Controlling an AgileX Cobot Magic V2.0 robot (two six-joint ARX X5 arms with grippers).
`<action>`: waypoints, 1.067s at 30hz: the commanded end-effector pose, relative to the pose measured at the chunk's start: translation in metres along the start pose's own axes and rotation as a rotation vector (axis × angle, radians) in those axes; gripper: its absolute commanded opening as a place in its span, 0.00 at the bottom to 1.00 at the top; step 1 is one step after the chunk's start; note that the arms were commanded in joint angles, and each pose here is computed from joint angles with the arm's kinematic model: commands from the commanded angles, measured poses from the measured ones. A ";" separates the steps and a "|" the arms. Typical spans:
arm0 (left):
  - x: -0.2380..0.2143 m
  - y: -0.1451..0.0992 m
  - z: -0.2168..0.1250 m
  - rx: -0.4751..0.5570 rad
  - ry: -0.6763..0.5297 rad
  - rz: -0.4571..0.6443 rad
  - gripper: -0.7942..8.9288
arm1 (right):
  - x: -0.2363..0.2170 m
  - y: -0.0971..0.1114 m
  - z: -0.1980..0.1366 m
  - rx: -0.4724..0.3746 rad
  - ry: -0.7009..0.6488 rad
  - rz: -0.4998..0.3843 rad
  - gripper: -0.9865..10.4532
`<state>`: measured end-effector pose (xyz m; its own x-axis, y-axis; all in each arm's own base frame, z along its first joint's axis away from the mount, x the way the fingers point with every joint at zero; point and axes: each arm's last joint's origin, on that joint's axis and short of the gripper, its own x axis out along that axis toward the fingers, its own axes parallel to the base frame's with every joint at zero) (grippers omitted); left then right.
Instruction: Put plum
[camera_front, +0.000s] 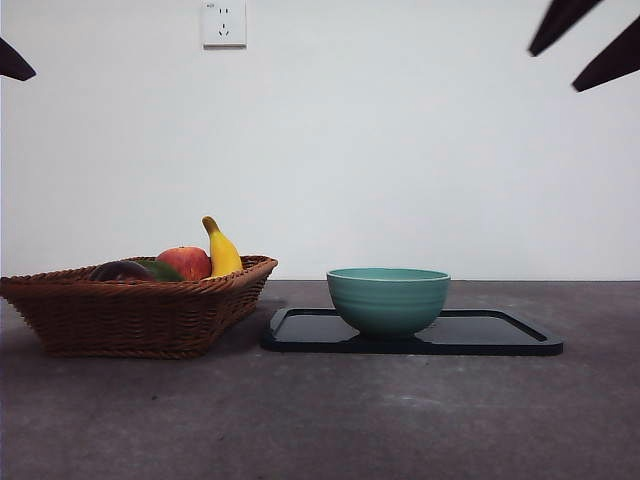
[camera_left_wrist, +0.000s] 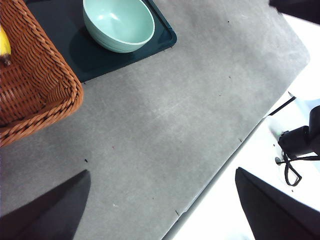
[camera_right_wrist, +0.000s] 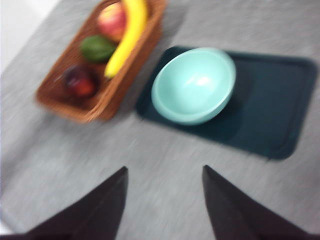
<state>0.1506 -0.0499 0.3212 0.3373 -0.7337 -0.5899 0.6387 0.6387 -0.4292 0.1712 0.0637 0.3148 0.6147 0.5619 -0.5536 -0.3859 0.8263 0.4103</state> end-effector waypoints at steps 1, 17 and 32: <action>-0.002 -0.002 0.005 0.031 -0.018 -0.006 0.56 | 0.016 0.001 0.026 -0.013 0.012 -0.005 0.35; -0.002 -0.002 0.006 0.031 -0.018 -0.006 0.56 | 0.141 -0.033 0.090 0.006 0.208 -0.121 0.35; -0.002 -0.002 0.005 0.031 -0.018 -0.006 0.56 | 0.211 -0.064 0.062 0.025 0.358 -0.181 0.35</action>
<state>0.1506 -0.0499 0.3212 0.3373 -0.7337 -0.5899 0.6387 0.6387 -0.4292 0.3624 0.1219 0.2188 0.3841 0.3875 -0.8380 -0.2549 0.9169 0.3071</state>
